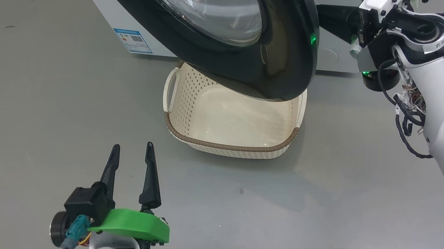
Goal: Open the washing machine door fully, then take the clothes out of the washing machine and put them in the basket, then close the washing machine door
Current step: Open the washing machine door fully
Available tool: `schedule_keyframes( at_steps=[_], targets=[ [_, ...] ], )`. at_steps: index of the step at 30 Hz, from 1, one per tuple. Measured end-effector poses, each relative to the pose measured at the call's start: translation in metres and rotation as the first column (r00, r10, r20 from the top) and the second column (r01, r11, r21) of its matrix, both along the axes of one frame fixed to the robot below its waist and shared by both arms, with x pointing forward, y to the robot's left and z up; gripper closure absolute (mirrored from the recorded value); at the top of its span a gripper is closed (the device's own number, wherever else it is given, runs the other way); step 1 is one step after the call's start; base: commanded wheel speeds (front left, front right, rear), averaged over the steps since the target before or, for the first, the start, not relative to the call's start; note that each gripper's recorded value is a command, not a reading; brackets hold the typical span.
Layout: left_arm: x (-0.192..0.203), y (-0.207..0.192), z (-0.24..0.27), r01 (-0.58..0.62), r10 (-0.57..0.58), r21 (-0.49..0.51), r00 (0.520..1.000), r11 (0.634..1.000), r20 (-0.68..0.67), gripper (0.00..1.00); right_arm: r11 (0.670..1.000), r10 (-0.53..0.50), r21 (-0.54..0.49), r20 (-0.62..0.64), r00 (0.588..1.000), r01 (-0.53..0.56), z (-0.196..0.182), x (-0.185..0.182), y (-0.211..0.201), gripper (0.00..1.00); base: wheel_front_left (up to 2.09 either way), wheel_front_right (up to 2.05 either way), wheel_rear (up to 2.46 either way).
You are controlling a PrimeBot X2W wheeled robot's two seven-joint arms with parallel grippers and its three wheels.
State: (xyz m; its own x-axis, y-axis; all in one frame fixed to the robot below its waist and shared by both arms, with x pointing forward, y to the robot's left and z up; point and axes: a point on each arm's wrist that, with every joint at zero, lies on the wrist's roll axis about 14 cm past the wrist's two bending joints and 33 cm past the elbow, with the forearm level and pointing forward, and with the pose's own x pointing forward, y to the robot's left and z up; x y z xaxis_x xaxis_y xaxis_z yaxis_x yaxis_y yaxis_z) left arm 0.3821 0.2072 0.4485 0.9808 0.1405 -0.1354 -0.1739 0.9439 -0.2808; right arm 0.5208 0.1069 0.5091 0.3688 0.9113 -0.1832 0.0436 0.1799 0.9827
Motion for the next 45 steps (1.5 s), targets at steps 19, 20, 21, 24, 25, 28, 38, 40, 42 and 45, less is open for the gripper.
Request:
schedule_keyframes(
  at_steps=[19, 20, 21, 24, 25, 28, 38, 40, 42, 45],
  targets=[
    [0.004, -0.011, 0.006, 0.051, -0.052, 0.059, 0.999, 0.997, 0.016, 0.00, 0.991, 0.128, 0.040, -0.047, 0.991, -0.126, -0.007, -0.039, 0.014, 1.00, 0.00, 0.00, 0.00],
    [0.003, -0.011, 0.006, 0.051, -0.052, 0.059, 0.999, 0.997, 0.015, 0.00, 0.990, 0.137, 0.051, -0.046, 0.989, -0.135, -0.005, -0.041, 0.016, 1.00, 0.00, 0.00, 0.00],
    [0.003, -0.012, 0.006, 0.051, -0.052, 0.058, 0.999, 0.997, 0.015, 0.00, 0.988, 0.147, 0.058, -0.045, 0.988, -0.144, -0.003, -0.044, 0.018, 1.00, 0.00, 0.00, 0.00],
    [0.002, -0.012, 0.005, 0.052, -0.053, 0.057, 0.999, 0.997, 0.012, 0.00, 0.982, 0.177, 0.083, -0.054, 0.983, -0.172, -0.002, -0.053, 0.023, 1.00, 0.00, 0.00, 0.00],
    [0.002, -0.012, 0.005, 0.053, -0.054, 0.057, 0.998, 0.997, 0.012, 0.00, 0.979, 0.187, 0.087, -0.055, 0.981, -0.182, -0.002, -0.056, 0.025, 1.00, 0.00, 0.00, 0.00],
    [0.001, -0.013, 0.005, 0.055, -0.056, 0.057, 0.998, 0.997, 0.013, 0.00, 0.970, 0.228, 0.099, -0.054, 0.972, -0.222, 0.001, -0.066, 0.033, 1.00, 0.00, 0.00, 0.00],
    [-0.003, -0.017, 0.006, 0.062, -0.063, 0.048, 0.998, 0.997, 0.015, 0.00, 0.931, 0.350, 0.132, -0.057, 0.935, -0.341, 0.006, -0.102, 0.056, 1.00, 0.00, 0.00, 0.00],
    [-0.003, -0.017, 0.007, 0.062, -0.063, 0.048, 0.998, 0.997, 0.016, 0.00, 0.927, 0.361, 0.136, -0.057, 0.931, -0.351, 0.006, -0.106, 0.057, 1.00, 0.00, 0.00, 0.00],
    [-0.004, -0.016, 0.008, 0.060, -0.061, 0.049, 0.998, 0.997, 0.019, 0.00, 0.920, 0.378, 0.137, -0.060, 0.924, -0.368, 0.005, -0.113, 0.061, 1.00, 0.00, 0.00, 0.00],
    [-0.005, -0.015, 0.009, 0.056, -0.057, 0.047, 0.998, 0.997, 0.023, 0.00, 0.907, 0.409, 0.144, -0.065, 0.910, -0.397, 0.007, -0.123, 0.067, 1.00, 0.00, 0.00, 0.00]
  ],
)
